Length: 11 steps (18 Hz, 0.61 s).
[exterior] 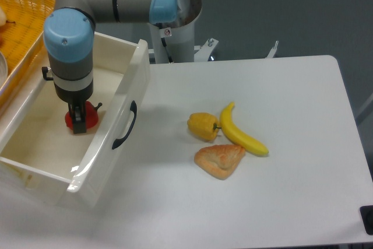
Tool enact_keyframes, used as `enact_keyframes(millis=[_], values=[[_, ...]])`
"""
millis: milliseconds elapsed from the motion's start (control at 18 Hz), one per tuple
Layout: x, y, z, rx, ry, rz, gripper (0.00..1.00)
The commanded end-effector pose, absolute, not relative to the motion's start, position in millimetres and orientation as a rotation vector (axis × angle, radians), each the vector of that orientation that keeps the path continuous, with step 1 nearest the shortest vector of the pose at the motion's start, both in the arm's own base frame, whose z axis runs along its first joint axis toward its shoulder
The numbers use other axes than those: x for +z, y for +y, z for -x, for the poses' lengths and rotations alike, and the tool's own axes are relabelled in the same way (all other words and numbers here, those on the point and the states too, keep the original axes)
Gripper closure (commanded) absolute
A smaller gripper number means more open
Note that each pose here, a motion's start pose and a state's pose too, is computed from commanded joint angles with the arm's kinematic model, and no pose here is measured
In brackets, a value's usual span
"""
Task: Place the red pepper in the upper white drawer
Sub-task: 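Open the gripper to release the red pepper in the drawer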
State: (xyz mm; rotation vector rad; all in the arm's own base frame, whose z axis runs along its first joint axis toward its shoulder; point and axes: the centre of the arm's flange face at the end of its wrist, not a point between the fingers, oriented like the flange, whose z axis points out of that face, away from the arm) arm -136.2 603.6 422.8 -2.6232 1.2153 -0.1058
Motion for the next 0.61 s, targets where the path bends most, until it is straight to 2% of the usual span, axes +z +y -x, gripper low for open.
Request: enact_keyframes(millis=[167, 611], values=[[440, 597, 142, -0.056, 1.185, 2.606, 0.09], [473, 582, 164, -0.045, 0.988, 2.584, 0.09]])
